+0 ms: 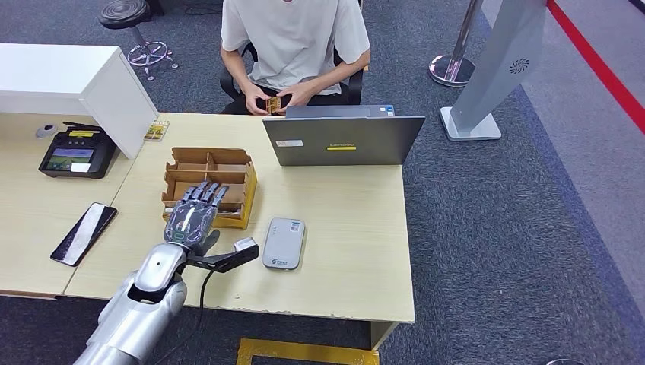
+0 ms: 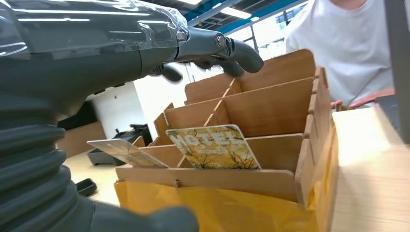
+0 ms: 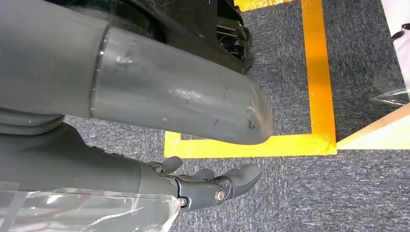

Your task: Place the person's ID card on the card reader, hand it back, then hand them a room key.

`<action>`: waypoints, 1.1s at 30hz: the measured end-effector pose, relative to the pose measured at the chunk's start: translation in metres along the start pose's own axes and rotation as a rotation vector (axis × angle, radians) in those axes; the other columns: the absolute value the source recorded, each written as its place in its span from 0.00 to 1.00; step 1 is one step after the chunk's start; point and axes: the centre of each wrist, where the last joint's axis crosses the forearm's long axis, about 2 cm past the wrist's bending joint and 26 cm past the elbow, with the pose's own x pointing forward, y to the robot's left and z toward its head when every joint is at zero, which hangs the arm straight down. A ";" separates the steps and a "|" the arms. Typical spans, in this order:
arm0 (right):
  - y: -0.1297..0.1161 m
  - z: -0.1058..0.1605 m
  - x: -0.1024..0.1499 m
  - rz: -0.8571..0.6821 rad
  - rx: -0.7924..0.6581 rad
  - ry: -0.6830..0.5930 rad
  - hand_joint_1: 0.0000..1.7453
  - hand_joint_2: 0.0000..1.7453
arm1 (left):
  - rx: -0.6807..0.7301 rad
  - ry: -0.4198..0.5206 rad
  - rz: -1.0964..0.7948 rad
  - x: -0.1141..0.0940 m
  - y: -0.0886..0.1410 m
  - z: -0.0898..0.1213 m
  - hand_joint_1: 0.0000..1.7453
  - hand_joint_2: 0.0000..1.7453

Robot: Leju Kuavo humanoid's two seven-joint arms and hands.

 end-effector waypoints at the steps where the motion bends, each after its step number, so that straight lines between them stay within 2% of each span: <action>1: 0.000 0.000 0.000 0.001 0.000 0.000 0.00 0.00 | -0.012 0.007 0.002 0.000 0.000 0.000 1.00 1.00; 13: 0.000 0.000 0.000 0.006 0.002 0.001 0.00 0.00 | -0.072 0.030 0.033 -0.001 -0.002 0.000 1.00 1.00; 33: 0.000 0.000 0.000 0.014 0.005 0.003 0.00 0.00 | -0.073 0.033 0.056 -0.001 -0.002 0.000 1.00 1.00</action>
